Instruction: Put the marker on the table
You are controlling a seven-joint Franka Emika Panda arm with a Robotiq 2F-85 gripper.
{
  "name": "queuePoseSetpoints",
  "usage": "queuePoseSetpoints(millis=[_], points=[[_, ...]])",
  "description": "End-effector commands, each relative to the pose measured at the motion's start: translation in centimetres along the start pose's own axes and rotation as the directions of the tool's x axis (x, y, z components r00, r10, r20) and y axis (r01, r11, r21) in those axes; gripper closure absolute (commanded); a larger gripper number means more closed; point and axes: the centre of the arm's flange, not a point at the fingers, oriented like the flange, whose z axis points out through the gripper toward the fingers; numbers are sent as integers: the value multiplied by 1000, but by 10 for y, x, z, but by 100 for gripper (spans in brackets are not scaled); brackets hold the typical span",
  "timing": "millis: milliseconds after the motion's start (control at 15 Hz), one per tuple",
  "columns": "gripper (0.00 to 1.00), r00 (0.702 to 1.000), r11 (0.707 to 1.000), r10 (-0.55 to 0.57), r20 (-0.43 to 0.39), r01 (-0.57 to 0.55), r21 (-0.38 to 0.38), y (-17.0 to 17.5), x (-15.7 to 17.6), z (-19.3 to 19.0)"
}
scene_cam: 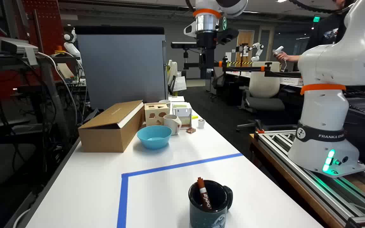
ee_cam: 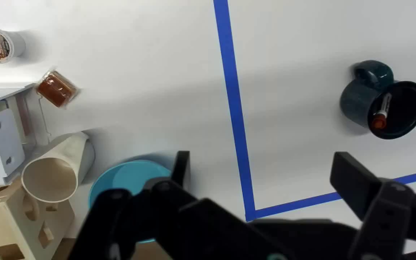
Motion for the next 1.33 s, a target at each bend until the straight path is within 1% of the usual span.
queuePoseSetpoints(millis=[0,600,667,733,867,1000,1133,1267], points=[[0,1000,1000,0,0,0,0,0,0,0],[0,1000,1000,0,0,0,0,0,0,0],[0,1000,1000,-14,12,14,-17,-8,0,8],[0,1000,998,18,4,-18,-66,-22,1,23],[0,1000,996,31,-1,-31,-84,-49,5,49],[0,998,993,69,-9,-69,-96,-82,10,75],[0,996,991,93,3,-92,-102,-112,11,101],[0,990,983,141,-8,-141,-115,-139,9,121]])
